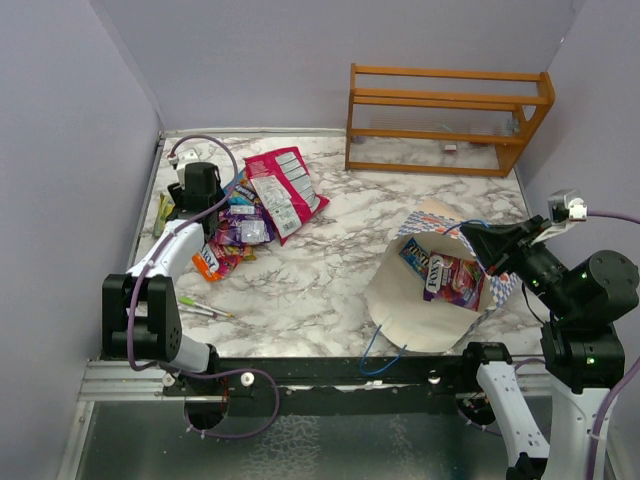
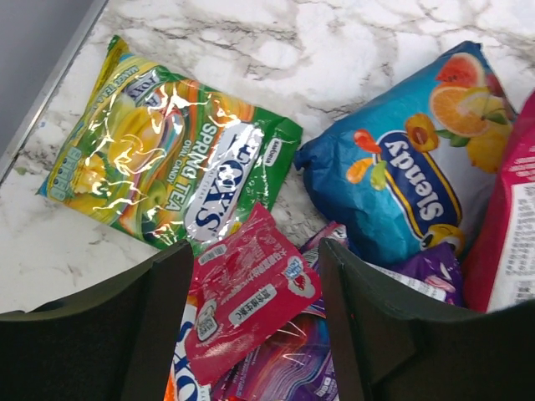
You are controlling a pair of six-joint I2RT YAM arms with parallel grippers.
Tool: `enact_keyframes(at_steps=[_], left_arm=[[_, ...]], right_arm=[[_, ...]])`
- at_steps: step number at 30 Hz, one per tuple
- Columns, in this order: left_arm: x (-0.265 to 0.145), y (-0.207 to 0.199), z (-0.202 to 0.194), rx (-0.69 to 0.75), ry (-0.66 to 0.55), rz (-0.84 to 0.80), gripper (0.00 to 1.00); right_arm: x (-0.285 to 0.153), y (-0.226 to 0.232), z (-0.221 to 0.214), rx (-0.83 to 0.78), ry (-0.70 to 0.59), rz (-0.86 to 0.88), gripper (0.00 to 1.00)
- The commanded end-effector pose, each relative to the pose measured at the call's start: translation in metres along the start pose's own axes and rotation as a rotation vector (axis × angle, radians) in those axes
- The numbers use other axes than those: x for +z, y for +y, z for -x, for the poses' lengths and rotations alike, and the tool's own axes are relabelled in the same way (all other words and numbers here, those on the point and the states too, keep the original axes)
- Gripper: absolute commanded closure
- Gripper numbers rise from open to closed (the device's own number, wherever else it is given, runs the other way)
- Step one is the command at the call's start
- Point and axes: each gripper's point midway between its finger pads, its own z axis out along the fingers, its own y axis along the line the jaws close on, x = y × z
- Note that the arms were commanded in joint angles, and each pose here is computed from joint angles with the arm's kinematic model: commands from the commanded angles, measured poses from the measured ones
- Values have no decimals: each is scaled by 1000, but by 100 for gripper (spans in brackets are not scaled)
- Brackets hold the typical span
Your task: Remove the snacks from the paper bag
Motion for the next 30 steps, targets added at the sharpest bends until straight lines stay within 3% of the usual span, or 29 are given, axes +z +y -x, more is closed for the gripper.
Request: enact_keyframes(at_steps=[1,6,12,16,19,25,30], left_arm=[[-21,-23,21,-59,-82,-153,35],[-61,-66,28,-24,-187,-382,34],[-125,-124,17,234,-323,-499,34],[-178,-159,1,296,-349,-688,36],[-211,-169,-22,249,-256,-847,42],[-257,-164,-92,101,90,-1041,40],[-308,-157,-109,-14,199,-1161,37]], right_arm=[[-5,5,-1,0,-1,11,98],[-7,6,-1,2,-6,6,98],[-11,9,-3,13,-13,11,98],[-13,9,-3,13,-13,4,98],[-14,10,-2,7,-10,5,98],[-14,9,-2,-1,-9,0,98],[-9,7,-7,13,-6,12,98]])
